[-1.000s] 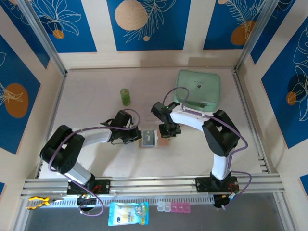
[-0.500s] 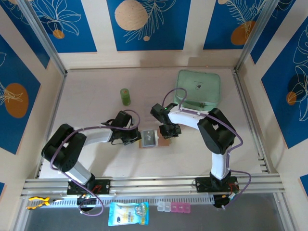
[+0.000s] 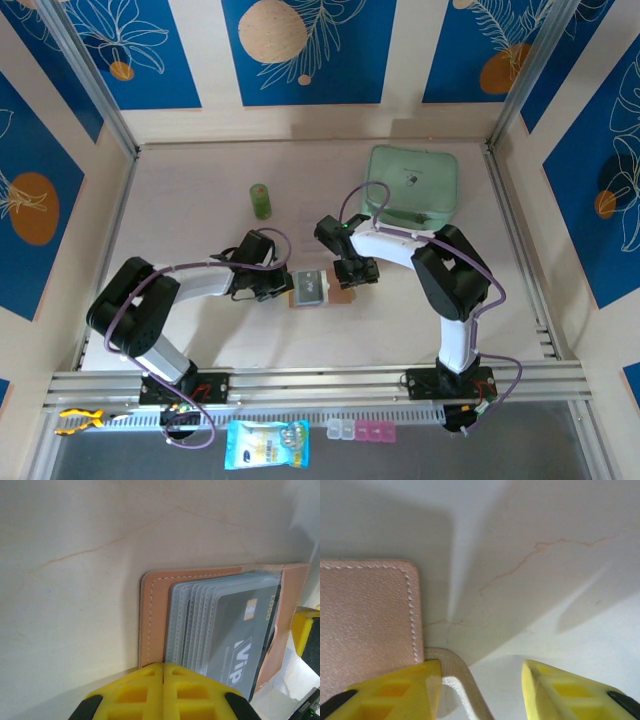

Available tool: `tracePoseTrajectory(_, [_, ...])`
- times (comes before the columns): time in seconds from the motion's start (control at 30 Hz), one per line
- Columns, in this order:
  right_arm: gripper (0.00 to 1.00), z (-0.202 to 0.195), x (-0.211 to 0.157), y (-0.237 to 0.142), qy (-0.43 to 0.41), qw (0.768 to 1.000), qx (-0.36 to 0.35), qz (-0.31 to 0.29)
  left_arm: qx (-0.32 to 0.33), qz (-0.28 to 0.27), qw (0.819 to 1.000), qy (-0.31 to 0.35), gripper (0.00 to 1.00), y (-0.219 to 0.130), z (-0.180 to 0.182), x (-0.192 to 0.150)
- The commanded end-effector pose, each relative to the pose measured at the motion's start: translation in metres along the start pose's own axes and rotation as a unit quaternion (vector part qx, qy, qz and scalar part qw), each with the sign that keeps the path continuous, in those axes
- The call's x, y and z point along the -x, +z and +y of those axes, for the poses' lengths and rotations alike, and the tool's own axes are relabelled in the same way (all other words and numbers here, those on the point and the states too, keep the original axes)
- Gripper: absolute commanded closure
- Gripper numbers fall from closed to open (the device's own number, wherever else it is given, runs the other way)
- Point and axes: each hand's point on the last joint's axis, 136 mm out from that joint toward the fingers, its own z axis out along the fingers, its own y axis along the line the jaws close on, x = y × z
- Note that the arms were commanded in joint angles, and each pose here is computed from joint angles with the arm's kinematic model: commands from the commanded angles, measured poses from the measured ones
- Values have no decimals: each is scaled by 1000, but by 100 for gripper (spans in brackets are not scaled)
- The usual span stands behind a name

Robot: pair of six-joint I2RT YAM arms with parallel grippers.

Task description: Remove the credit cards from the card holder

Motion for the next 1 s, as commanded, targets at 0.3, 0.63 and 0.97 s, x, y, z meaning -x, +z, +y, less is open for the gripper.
tracePoseTrajectory(0.3, [43, -30, -3, -5, 32, 999, -15, -3, 46, 19, 999, -11, 100, 4, 23, -13])
tracePoseTrajectory(0.63, [46, -26, -10, 16, 34, 999, -7, 19, 43, 17, 999, -10, 100, 3, 21, -12])
tracePoseTrajectory(0.97, [47, -25, 0, -27, 32, 999, 6, -19, 26, 12, 1000, -9, 100, -1, 11, -8])
